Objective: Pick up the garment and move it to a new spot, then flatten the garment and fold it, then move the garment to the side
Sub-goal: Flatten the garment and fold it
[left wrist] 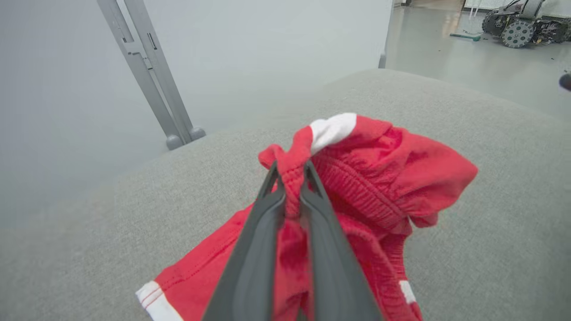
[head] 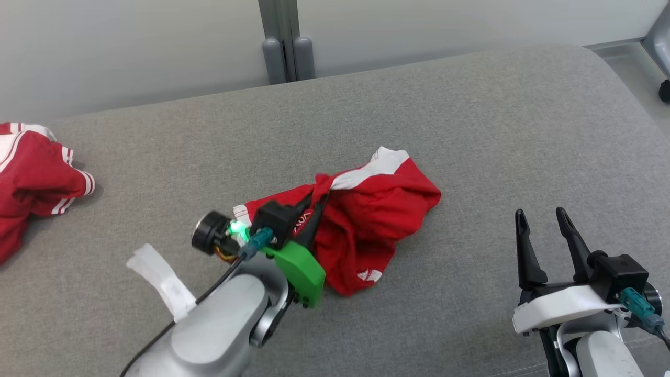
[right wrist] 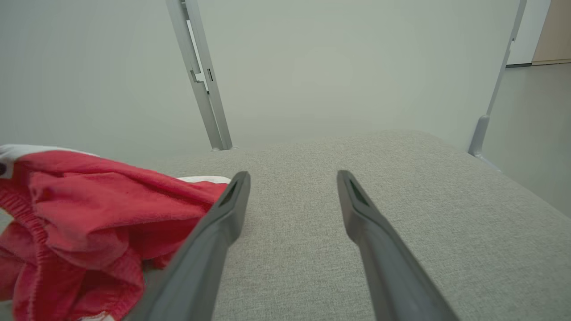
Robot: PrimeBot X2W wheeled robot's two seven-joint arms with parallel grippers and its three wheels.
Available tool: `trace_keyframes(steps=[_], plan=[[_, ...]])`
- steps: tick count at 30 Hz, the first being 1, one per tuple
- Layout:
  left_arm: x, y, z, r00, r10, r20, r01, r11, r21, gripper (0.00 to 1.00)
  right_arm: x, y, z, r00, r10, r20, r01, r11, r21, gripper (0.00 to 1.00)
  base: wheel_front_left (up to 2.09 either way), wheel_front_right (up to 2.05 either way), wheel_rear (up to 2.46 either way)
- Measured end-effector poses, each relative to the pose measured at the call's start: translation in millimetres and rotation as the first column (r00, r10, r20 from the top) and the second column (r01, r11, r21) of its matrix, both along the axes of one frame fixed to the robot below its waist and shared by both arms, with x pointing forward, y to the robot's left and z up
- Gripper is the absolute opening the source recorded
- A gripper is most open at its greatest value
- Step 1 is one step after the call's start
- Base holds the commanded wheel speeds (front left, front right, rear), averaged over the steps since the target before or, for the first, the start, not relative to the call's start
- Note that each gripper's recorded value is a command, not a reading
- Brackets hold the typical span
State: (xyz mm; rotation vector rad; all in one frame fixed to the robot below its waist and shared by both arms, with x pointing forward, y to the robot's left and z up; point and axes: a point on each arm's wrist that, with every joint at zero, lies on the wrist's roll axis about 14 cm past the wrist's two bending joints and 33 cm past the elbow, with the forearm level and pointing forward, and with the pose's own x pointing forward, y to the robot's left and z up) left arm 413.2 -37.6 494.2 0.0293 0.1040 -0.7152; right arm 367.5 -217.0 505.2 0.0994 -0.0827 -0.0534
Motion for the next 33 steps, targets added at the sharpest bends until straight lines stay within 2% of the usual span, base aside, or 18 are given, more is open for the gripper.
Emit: trace_keyframes(steps=[4,10,13,14,17,20,23,28,33], plan=[[12.7,-12.6,55.9,0.988,-0.032,0.152,0.038,0.999,-0.036,0.00,-0.3,3.0,2.3,1.000,0.009,0.007,-0.009,1.000,0.003,1.00,0.00,0.00,0.00],[5.3,-61.8,111.7,0.943,-0.156,0.293,0.185,0.980,-0.074,0.00,-4.6,-5.4,1.6,1.000,-0.017,0.005,0.017,1.000,0.005,1.00,0.00,0.00,0.00],[0.1,-83.1,137.9,0.910,-0.203,0.360,0.255,0.962,-0.101,0.00,-8.1,-13.5,0.5,0.999,-0.043,0.000,0.043,0.999,0.003,1.00,0.00,0.00,0.00],[-4.4,-94.6,156.9,0.887,-0.224,0.403,0.299,0.945,-0.131,0.00,-11.5,-20.8,-0.5,0.998,-0.065,-0.004,0.065,0.998,0.002,1.00,0.00,0.00,0.00],[-9.0,-103.4,185.4,0.858,-0.231,0.459,0.346,0.920,-0.184,0.00,-15.8,-31.9,-2.0,0.995,-0.099,-0.009,0.099,0.995,-0.001,1.00,0.00,0.00,0.00],[-5.2,-99.1,197.5,0.858,-0.214,0.466,0.354,0.905,-0.237,0.00,-17.9,-40.1,-3.7,0.992,-0.125,-0.016,0.124,0.992,-0.006,1.00,0.00,0.00,0.00],[2.4,-84.6,174.1,0.893,-0.197,0.403,0.316,0.915,-0.251,0.00,-17.8,-45.4,-4.0,0.990,-0.140,-0.016,0.140,0.990,-0.008,1.00,0.00,0.00,0.00],[3.0,-45.0,67.8,0.976,-0.163,0.145,0.187,0.966,-0.176,0.00,-12.6,-41.6,-5.4,0.992,-0.127,-0.019,0.127,0.992,-0.007,1.00,0.00,0.00,0.00],[-9.8,4.5,-21.6,0.993,-0.099,-0.070,0.096,0.995,-0.038,0.00,-5.2,-30.0,-8.0,0.996,-0.091,-0.026,0.091,0.996,-0.005,1.00,0.00,0.00,0.00]])
